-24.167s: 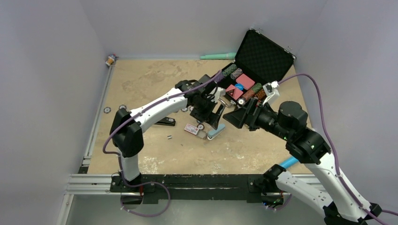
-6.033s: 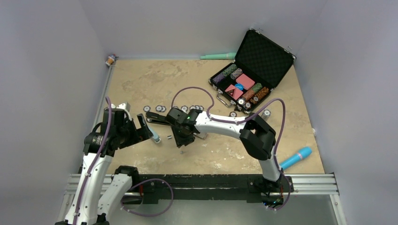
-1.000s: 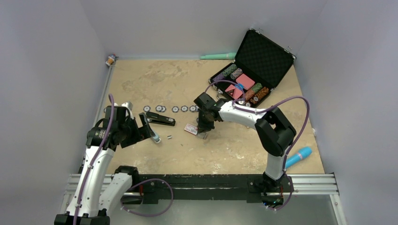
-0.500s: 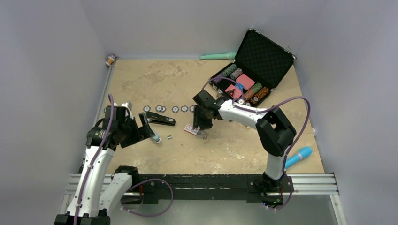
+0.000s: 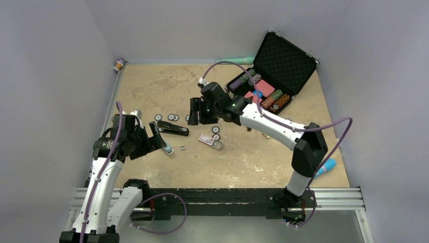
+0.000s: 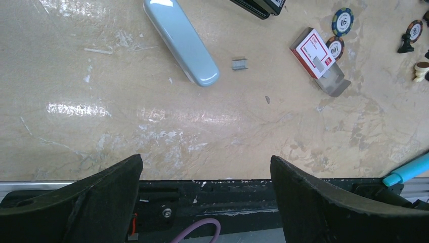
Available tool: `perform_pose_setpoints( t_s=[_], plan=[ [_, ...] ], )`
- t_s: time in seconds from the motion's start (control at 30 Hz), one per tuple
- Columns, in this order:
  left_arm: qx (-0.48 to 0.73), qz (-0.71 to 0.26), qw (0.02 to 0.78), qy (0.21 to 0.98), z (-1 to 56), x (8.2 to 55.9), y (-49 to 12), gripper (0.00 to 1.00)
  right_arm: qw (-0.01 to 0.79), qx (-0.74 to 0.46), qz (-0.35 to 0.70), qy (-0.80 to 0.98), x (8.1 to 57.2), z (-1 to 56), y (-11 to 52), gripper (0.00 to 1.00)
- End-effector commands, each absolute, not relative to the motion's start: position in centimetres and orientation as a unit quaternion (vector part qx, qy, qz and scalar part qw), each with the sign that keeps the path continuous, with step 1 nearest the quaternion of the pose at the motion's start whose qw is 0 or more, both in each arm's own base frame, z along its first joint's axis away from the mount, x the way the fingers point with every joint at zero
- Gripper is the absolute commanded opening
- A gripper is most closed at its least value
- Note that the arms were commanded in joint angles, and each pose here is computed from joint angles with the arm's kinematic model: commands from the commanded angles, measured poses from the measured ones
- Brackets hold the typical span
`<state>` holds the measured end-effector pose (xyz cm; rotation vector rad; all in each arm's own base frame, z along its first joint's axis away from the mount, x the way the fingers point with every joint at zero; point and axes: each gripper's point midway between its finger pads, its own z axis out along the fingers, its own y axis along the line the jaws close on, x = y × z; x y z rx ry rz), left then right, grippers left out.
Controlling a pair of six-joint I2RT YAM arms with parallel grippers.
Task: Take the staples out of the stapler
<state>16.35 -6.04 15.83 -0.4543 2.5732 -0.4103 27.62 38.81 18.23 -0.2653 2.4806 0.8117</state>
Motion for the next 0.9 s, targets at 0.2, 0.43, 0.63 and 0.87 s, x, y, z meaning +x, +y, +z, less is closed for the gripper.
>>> perform_pose_setpoints(
  t_s=[0.2,0.43,0.63,0.87],
  plan=[
    [-0.174,-0.142,0.262,0.938,16.0,17.0,-5.5,1.00,0.277,-0.196,0.331,0.881,25.5,20.8,40.9,0.63],
    [-0.177,-0.138,0.270,0.936,16.1,16.9,-5.3,1.00,0.240,-0.208,0.295,0.901,25.4,17.7,42.3,0.59],
    [-0.182,-0.134,0.279,0.933,16.4,16.9,-5.0,1.00,0.203,-0.220,0.253,0.920,24.7,14.3,43.5,0.57],
    [-0.190,-0.129,0.281,0.932,16.3,16.9,-4.7,1.00,0.189,-0.260,0.243,0.915,23.8,11.8,45.2,0.57]
  ],
)
